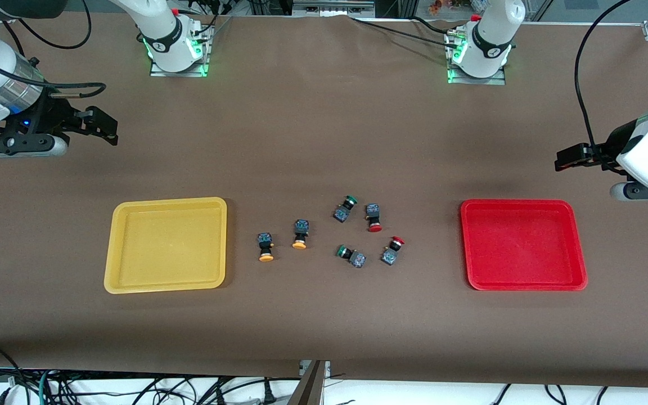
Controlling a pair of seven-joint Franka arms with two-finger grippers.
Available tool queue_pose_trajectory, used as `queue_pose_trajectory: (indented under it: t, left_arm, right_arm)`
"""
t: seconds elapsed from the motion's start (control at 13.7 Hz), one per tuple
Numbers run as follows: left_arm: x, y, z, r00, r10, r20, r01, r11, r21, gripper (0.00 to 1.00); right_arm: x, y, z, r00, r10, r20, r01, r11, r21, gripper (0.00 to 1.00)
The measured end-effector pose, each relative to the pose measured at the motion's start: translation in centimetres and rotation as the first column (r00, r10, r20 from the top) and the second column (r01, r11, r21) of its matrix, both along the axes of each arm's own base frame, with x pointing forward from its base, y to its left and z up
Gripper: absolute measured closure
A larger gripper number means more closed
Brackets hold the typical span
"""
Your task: Place red and yellow buttons in trays
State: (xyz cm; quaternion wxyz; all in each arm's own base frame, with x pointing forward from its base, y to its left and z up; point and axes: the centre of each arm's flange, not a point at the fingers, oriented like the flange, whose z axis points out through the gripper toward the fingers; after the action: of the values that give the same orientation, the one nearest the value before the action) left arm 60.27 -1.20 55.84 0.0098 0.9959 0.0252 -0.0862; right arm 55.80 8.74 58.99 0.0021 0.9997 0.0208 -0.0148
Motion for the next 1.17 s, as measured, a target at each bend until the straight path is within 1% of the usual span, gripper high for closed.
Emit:
queue_pose_trajectory:
  t: [0.15, 0.37, 0.51, 0.88, 1.17]
  left_arm:
    - [0.0, 0.0, 0.0, 1.0, 0.0, 0.0, 0.0, 1.0, 0.0, 0.0]
    - [0.0, -0.1, 0.0, 1.0, -0.001, 0.0, 0.001, 1.0, 0.0, 0.0]
    - [0.0, -0.1, 0.0, 1.0, -0.001, 0.0, 0.001, 1.0, 0.0, 0.0]
    - [0.0, -0.1, 0.0, 1.0, -0.001, 0.0, 0.001, 1.0, 0.0, 0.0]
    - [0.0, -0.1, 0.0, 1.0, -0.001, 0.0, 0.001, 1.0, 0.0, 0.0]
  right_arm:
    - [0.0, 0.0, 0.1, 1.0, -0.004, -0.001, 0.004, 1.0, 0.0, 0.0]
    - [0.1, -0.2, 1.2, 1.0, -0.005, 0.019, 0.005, 1.0, 0.002, 0.0]
    - [0.1, -0.1, 1.5, 1.0, -0.004, 0.022, 0.004, 1.0, 0.002, 0.0]
    - [0.1, 0.5, 0.5, 1.0, 0.005, -0.011, -0.005, 1.0, -0.005, 0.0]
    - [0.2, 0.6, 0.4, 1.0, 0.007, -0.016, -0.007, 1.0, -0.006, 0.0]
